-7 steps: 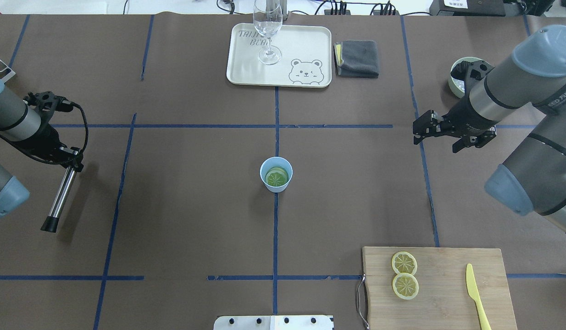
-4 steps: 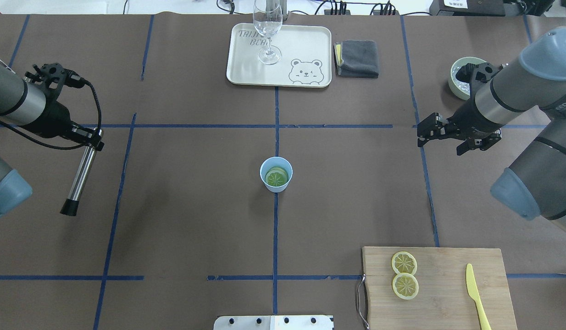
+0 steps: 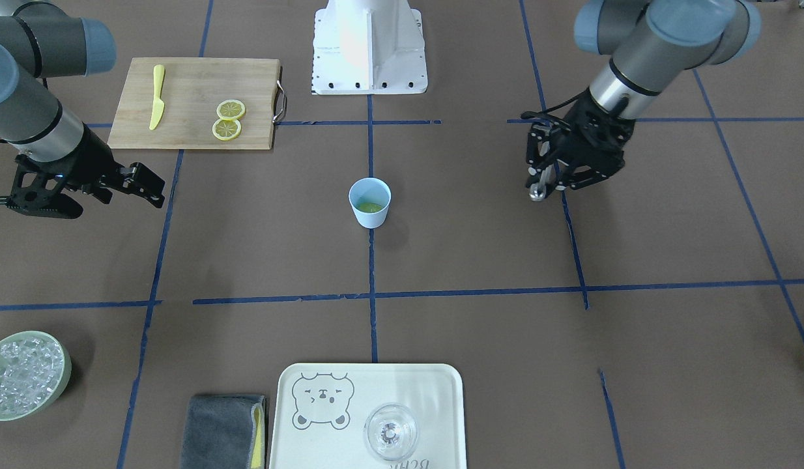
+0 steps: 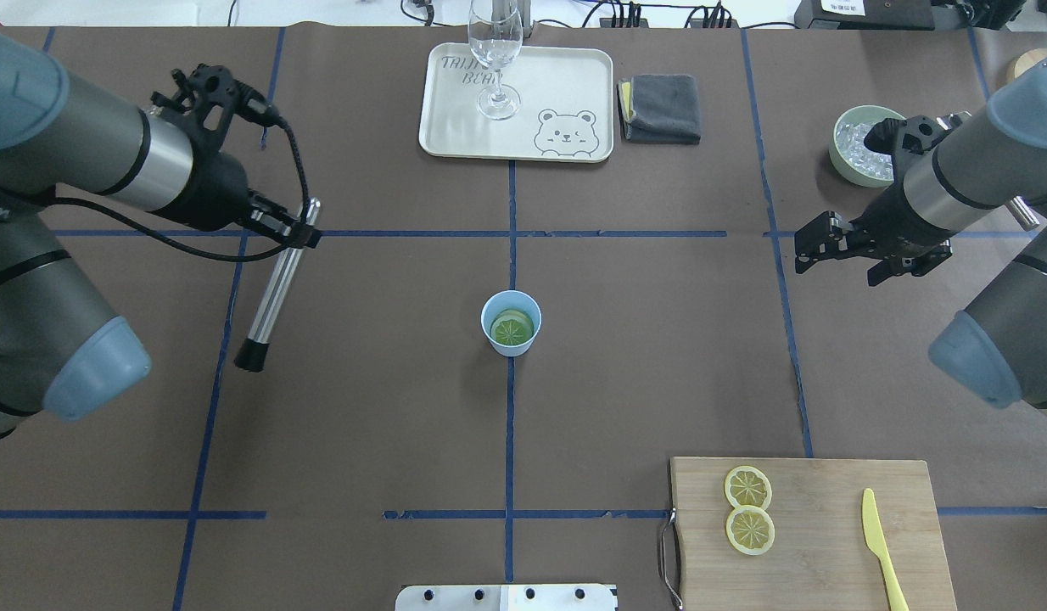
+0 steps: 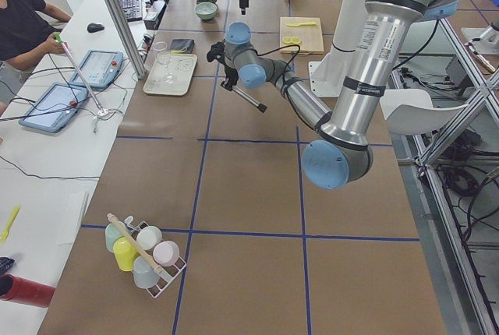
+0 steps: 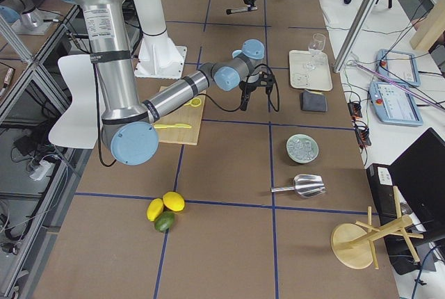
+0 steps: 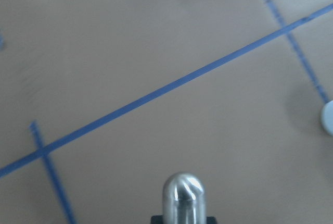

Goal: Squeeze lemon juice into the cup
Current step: 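Lift the steel muddler and carry it over the light-blue cup, then press the muddler down onto the lemon slice inside the cup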

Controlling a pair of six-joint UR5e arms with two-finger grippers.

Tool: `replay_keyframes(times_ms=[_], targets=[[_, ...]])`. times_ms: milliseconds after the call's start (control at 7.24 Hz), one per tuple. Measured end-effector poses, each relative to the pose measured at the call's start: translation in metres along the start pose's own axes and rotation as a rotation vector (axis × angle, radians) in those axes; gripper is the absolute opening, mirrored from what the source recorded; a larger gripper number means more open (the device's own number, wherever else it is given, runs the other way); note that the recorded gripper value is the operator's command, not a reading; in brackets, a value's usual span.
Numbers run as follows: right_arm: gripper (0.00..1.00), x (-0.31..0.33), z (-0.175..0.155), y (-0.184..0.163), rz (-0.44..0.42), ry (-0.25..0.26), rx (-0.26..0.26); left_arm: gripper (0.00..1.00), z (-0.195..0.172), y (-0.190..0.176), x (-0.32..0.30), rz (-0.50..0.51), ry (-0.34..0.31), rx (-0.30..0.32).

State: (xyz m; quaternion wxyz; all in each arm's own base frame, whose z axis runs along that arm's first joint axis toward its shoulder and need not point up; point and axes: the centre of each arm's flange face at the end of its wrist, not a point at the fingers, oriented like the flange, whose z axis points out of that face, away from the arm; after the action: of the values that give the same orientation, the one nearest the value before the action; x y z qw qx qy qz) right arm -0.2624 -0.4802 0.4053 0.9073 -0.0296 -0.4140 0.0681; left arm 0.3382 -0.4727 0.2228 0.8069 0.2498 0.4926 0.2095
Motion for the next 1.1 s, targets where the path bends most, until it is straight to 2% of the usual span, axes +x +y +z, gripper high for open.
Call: replay_keyframes(times_ms=[138,276,552,829,1105], targets=[[1.00,0.016,-0.005,-0.006,-0.007,0.008,0.011,0.00,-0.007,-0.023,0.033,0.053,0.033,0.064],[1.00,0.036,-0.011,-0.012,-0.019,0.019,0.023,0.00,-0.013,-0.036,0.053,0.115,0.061,0.171],[1.00,0.085,-0.027,-0.022,-0.055,0.044,0.048,0.00,-0.006,-0.041,0.079,0.210,0.085,0.474],[1.00,0.123,-0.040,-0.025,-0.075,0.055,0.060,0.00,0.024,-0.022,0.120,0.178,0.029,0.750],[1.00,0.134,-0.043,-0.025,-0.077,0.048,0.051,0.00,0.062,0.011,0.157,0.068,-0.082,0.917]])
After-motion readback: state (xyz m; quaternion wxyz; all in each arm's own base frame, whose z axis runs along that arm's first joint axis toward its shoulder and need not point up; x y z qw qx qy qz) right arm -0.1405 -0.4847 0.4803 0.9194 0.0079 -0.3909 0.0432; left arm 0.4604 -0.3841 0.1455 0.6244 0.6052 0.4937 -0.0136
